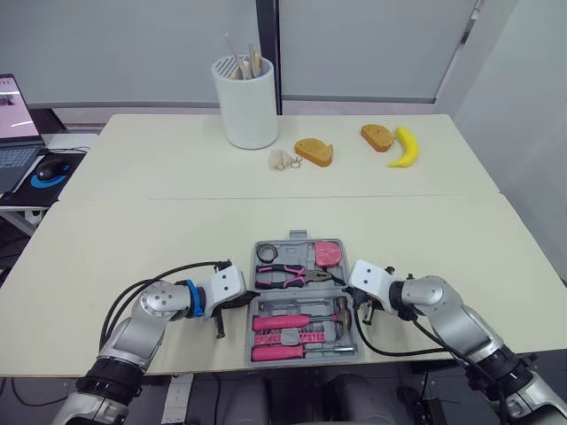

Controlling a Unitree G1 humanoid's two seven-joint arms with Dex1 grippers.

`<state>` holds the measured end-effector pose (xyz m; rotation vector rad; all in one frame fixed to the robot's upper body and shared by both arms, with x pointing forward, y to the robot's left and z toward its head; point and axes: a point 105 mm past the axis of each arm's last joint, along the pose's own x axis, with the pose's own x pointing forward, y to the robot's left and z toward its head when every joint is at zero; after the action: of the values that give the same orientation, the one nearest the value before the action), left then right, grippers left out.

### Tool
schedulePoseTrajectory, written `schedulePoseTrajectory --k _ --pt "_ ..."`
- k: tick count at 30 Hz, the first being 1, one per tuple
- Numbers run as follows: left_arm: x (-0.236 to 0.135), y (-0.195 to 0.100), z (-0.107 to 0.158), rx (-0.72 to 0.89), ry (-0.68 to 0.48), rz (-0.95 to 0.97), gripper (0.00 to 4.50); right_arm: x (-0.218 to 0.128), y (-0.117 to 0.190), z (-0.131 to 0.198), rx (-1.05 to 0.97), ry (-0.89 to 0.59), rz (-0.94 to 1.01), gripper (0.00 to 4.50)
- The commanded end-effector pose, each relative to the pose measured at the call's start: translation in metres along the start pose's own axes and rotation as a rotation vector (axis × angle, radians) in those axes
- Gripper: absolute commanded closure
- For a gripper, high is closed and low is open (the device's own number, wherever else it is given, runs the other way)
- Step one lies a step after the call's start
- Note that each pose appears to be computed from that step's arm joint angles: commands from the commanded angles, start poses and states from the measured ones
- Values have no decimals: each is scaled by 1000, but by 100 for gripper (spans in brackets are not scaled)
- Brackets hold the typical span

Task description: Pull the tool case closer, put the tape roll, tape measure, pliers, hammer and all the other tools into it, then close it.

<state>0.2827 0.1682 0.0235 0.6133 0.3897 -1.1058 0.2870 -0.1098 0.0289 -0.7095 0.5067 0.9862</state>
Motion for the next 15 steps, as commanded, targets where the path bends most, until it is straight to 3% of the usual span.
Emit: schedulePoseTrajectory --k 1,7,11,15 --pt "-7 10 -2 10 11 46 450 -13 -1 3 -16 -8 -7 449" --pt "-32 21 -3 23 5 74 450 -39 -10 -5 -20 12 -64 449" --pt "-53 17 29 51 -115 5 450 -60 -15 -2 -38 -26 -125 449" --pt "-47 -19 59 155 -163 -183 450 -70 -9 1 12 -62 -120 449"
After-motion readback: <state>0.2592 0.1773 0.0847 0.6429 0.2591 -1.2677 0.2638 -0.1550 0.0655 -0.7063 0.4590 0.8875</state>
